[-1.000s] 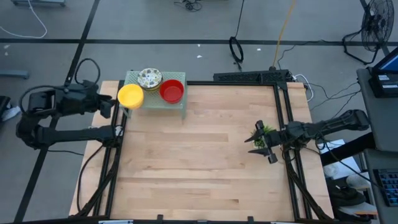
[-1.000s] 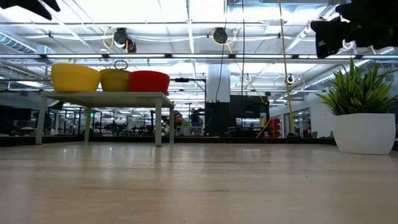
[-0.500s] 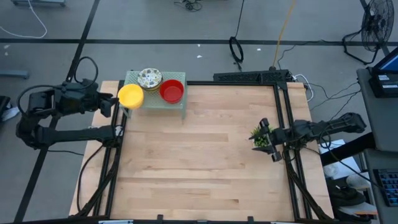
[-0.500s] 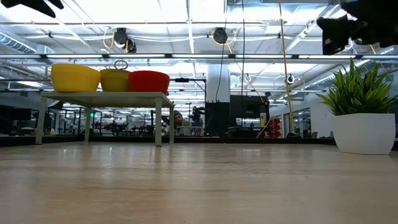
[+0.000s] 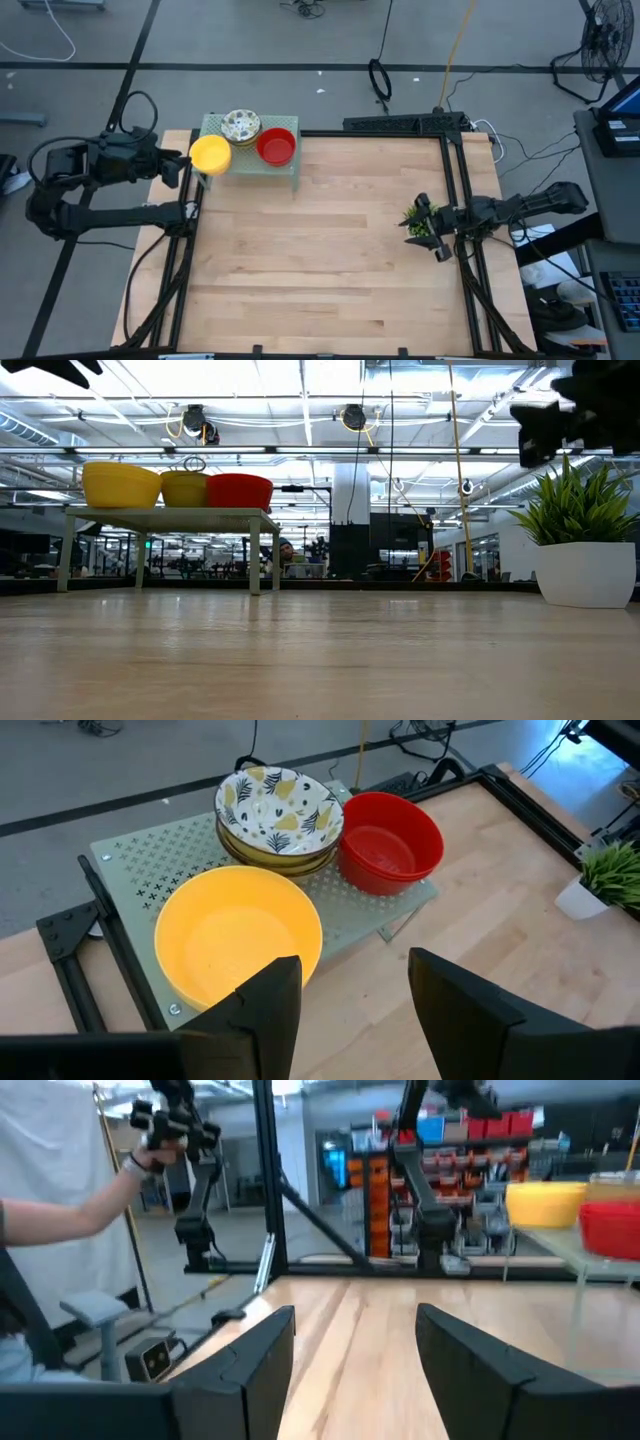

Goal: Pick & Place Mini bowls
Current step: Return to Home Position

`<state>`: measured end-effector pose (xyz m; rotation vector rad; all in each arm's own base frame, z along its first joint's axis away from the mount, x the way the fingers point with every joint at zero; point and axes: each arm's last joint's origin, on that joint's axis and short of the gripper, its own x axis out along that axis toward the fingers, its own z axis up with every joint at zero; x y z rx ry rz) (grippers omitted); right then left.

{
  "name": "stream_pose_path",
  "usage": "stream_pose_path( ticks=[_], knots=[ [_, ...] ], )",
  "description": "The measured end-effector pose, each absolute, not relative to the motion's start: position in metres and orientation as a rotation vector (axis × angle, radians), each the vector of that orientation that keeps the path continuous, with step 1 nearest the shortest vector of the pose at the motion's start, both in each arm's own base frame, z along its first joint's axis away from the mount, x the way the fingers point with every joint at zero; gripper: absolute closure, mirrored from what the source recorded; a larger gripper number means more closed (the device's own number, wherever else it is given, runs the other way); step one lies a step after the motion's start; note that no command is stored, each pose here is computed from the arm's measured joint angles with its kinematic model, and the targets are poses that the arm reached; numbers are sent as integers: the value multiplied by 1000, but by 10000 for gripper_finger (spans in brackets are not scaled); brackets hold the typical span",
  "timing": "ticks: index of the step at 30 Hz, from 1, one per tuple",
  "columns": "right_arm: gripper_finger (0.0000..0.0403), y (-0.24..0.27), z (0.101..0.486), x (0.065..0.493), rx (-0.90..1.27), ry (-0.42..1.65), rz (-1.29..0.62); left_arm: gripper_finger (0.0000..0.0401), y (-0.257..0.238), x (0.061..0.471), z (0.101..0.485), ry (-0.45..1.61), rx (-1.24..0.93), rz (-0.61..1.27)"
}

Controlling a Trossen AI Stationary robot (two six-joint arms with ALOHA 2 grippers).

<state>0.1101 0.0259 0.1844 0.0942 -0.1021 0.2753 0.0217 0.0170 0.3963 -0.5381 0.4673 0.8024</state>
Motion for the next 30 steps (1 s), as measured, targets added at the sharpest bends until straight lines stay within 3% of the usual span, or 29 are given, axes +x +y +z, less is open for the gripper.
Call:
stream_pose_path(
  ticks=[4,11,18,30],
  knots=[
    [206,25,195,107,118,-248,283,213,17,22,396,468,-539,801],
    [206,26,193,108,108,-221,282,213,18,26,389,494,-538,806],
    [206,28,185,110,106,-135,343,213,27,56,351,556,-589,801],
    [206,28,186,109,117,-142,362,213,20,129,301,275,-377,343]
  ],
)
